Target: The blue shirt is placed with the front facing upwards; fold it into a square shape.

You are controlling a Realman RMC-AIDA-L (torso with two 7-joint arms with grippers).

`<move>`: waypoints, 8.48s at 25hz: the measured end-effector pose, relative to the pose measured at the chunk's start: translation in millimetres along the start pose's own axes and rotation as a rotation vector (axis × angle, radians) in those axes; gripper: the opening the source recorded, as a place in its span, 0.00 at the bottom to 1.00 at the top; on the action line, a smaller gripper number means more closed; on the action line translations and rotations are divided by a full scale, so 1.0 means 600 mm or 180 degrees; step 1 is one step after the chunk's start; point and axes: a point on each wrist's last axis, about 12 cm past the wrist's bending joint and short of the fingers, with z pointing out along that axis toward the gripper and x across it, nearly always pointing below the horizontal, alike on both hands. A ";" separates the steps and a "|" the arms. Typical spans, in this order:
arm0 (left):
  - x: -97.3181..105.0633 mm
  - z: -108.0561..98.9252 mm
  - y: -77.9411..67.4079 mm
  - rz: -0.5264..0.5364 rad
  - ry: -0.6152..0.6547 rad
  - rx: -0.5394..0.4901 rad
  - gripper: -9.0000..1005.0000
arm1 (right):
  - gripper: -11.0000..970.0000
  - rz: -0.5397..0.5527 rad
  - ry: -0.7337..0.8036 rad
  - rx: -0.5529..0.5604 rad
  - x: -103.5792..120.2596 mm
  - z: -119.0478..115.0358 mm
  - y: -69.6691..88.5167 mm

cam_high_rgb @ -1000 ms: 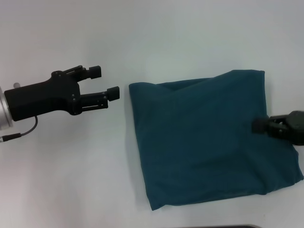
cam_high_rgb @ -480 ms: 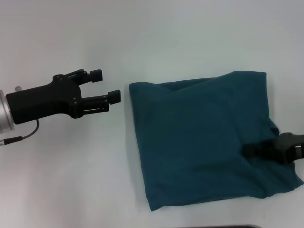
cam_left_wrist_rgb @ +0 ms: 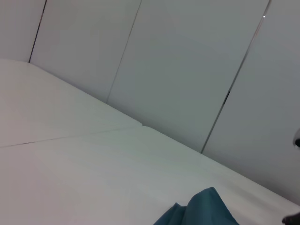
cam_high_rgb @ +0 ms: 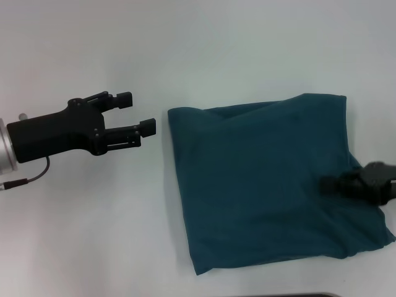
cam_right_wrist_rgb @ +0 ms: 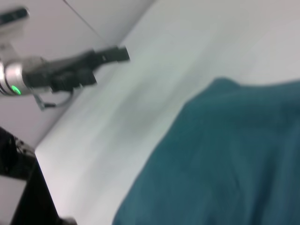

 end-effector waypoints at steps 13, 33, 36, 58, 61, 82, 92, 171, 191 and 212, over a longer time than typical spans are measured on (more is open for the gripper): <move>-0.002 0.003 0.000 -0.0006 0.0001 0.0017 0.90 | 0.05 -0.0211 -0.0557 0.0349 -0.065 0.017 -0.022; -0.005 0.009 0.001 0.0010 0.0008 0.0016 0.90 | 0.05 -0.0354 -0.0206 0.0802 -0.085 0.109 -0.053; -0.004 0.008 0.001 0.0009 0.0021 0.0016 0.90 | 0.05 -0.0356 -0.0213 0.0816 -0.085 0.111 -0.054; 0.021 0.013 -0.012 -0.0498 0.0380 0.0193 0.90 | 0.07 -0.0635 -0.0704 0.0401 -0.086 0.044 -0.023; 0.021 0.026 -0.020 -0.0800 0.0615 0.0347 0.90 | 0.10 -0.0633 -0.0823 0.0334 -0.088 0.018 -0.019; 0.013 0.076 -0.008 -0.1829 0.1372 0.0205 0.90 | 0.64 -0.0632 -0.0973 0.0267 -0.098 -0.022 -0.010; 0.015 0.120 -0.013 -0.1757 0.1559 0.0257 0.90 | 0.64 -0.0635 -0.0961 0.0274 -0.099 -0.025 -0.010; -0.035 -0.006 0.070 -0.1690 0.1128 -0.0485 0.07 | 0.63 -0.0662 -0.0984 0.0263 -0.110 -0.014 -0.011; -0.044 -0.076 0.051 -0.1623 0.0574 -0.0436 0.55 | 0.63 -0.0305 -0.0613 0.0097 -0.094 -0.025 -0.003; -0.004 -0.049 0.003 -0.1530 0.0562 0.0210 0.89 | 0.63 0.0335 0.0117 -0.0058 -0.061 -0.003 0.003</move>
